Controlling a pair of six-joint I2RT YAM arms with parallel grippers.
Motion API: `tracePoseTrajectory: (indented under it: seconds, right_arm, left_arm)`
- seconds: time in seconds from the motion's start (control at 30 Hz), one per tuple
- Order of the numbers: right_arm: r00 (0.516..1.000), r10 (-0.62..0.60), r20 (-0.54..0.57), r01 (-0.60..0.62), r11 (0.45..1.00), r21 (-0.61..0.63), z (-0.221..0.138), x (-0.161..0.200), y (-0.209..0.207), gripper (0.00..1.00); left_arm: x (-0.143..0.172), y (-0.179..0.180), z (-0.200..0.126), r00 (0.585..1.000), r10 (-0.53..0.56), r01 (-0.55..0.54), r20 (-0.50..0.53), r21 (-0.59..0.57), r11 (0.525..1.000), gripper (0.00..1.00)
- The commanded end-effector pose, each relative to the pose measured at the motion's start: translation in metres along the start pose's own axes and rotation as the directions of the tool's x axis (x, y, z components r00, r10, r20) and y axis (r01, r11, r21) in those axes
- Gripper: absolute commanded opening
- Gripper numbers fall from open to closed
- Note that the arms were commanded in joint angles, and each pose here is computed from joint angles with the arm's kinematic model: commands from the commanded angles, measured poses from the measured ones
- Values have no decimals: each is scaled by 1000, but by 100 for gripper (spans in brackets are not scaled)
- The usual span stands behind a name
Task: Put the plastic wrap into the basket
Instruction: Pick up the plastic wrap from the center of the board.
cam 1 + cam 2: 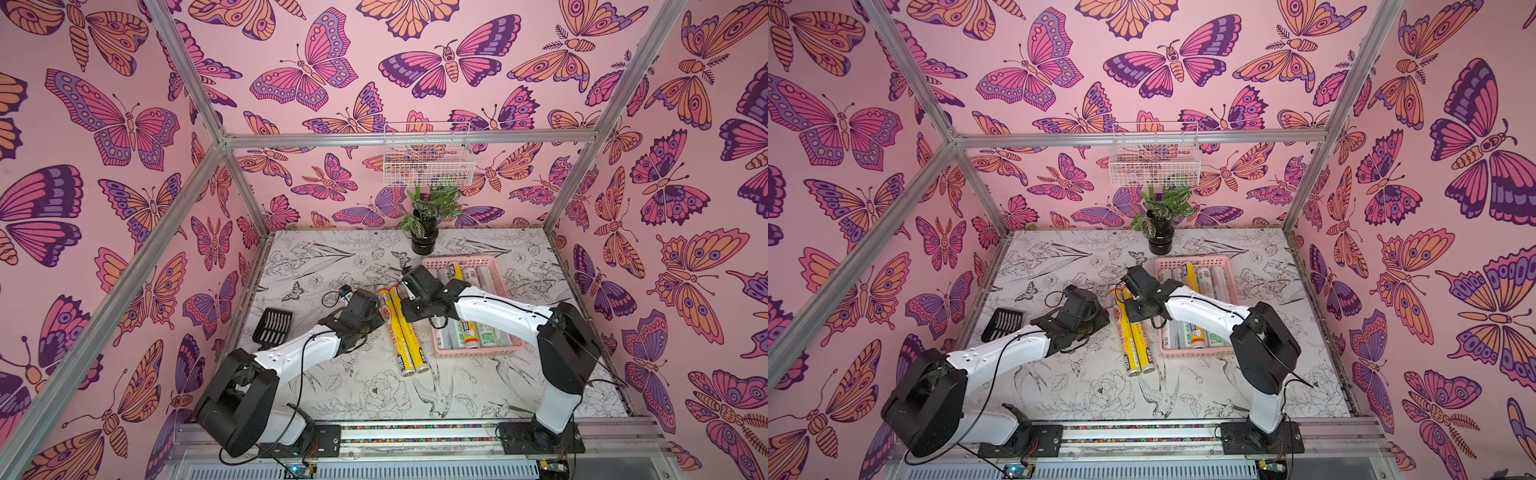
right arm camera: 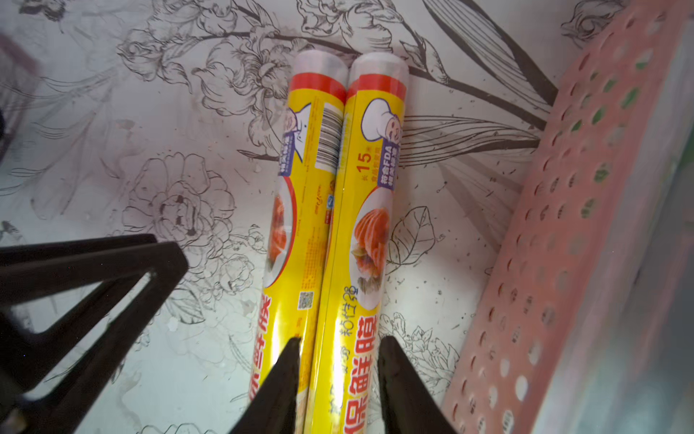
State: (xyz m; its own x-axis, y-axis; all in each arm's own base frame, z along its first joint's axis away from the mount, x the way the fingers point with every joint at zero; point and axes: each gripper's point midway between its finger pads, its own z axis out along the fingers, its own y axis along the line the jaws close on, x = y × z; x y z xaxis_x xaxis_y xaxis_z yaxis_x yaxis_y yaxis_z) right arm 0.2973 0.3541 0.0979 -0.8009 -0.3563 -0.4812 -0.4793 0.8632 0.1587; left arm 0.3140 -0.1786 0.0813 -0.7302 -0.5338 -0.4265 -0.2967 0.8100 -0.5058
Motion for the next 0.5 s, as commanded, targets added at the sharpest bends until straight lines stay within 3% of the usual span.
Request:
tracePoseTrajectory:
  seconds: [0.0, 0.17, 0.47]
  right_arm:
    - [995, -62, -78, 69, 994, 80, 9, 10, -2, 41]
    - [989, -88, -122, 103, 986, 129, 25, 12, -1, 46]
    - [983, -89, -158, 116, 978, 172, 40, 16, -7, 46]
  left_arm:
    - [-2, 5, -1, 1000, -14, 14, 18, 2, 1000, 52]
    - [-3, 8, -3, 1000, -14, 14, 23, 1, 1000, 53]
    - [-7, 11, -7, 999, -18, 18, 44, 0, 1000, 54]
